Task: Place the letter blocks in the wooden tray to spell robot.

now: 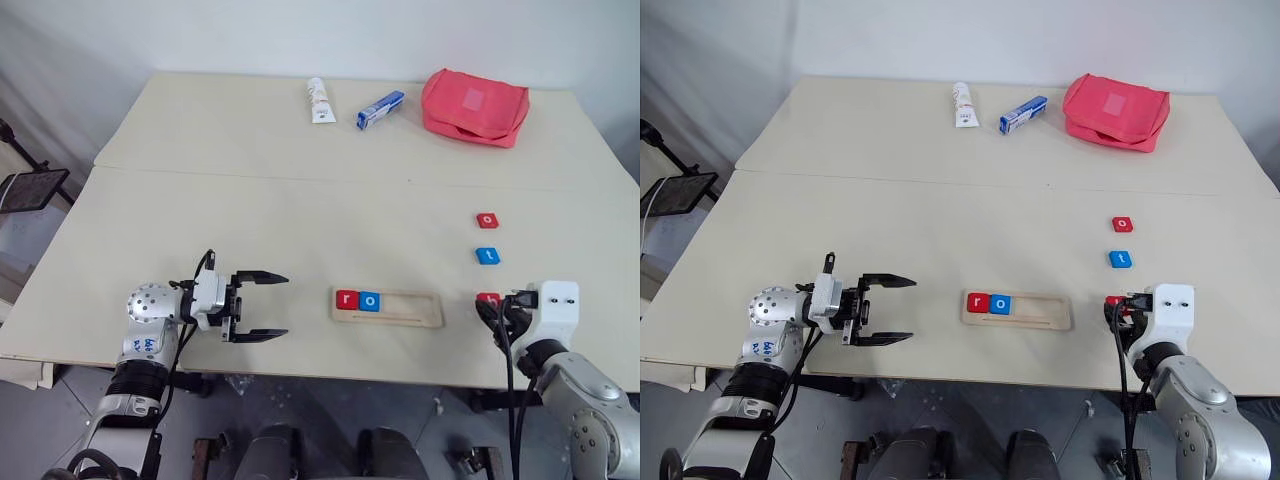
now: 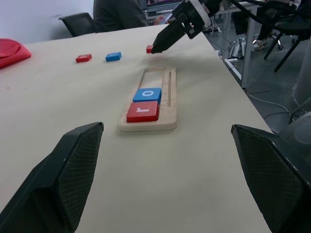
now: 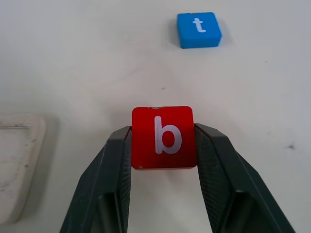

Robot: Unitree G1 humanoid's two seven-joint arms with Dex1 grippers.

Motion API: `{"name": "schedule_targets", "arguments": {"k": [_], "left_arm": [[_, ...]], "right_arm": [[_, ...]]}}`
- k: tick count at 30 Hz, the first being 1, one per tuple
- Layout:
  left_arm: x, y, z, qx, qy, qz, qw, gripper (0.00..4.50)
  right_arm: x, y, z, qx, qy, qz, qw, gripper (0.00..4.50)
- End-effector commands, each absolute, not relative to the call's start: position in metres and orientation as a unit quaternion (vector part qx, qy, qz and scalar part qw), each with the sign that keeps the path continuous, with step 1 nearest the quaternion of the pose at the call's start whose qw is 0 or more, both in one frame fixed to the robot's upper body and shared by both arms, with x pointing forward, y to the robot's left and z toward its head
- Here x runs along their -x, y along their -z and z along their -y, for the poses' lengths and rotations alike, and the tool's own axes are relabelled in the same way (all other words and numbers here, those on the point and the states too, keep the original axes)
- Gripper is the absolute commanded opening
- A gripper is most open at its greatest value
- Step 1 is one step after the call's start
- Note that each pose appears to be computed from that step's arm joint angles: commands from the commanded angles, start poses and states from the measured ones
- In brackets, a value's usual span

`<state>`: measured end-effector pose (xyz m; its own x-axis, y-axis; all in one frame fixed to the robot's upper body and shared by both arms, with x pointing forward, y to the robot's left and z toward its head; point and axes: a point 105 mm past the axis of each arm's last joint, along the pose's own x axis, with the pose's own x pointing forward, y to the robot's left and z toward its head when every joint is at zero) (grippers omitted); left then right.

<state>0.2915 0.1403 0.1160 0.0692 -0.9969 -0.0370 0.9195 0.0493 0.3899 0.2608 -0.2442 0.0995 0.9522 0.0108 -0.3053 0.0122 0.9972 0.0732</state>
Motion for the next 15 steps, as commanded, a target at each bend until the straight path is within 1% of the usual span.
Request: {"name": "schedule_targets", "arguments": {"k": [1,2,3,9,15], "left_arm": [[-0.290,-0.125,-0.138,-0.164,0.670,0.145,0.709,4.50],[-0.290,-0.125,-0.138,-0.166,0.671,0.145,0.708,4.50],[-0.290,-0.125,-0.137,-0.167,0.672,0.146,0.706,4.50],[-0.290,-0.127,-0.136,-0.168,0.672,0.149,0.706,4.50],[-0.290,-0.128,-0.134,-0.168,0.673,0.151,0.705,4.50]], "right_arm": [[-0.261,-0.107,0.242,-0.036,0.001,-0.132,0.991,1.82],[-0.261,-0.107,0.241,-0.038,0.001,-0.131,0.991,2.20],[-0.261,-0.107,0.240,-0.037,0.000,-0.129,0.991,2.40],[-0.256,-0.109,0.238,-0.032,-0.011,-0.121,0.992,4.48],[-0.247,-0.119,0.232,0.025,-0.105,-0.123,0.986,4.48]]}}
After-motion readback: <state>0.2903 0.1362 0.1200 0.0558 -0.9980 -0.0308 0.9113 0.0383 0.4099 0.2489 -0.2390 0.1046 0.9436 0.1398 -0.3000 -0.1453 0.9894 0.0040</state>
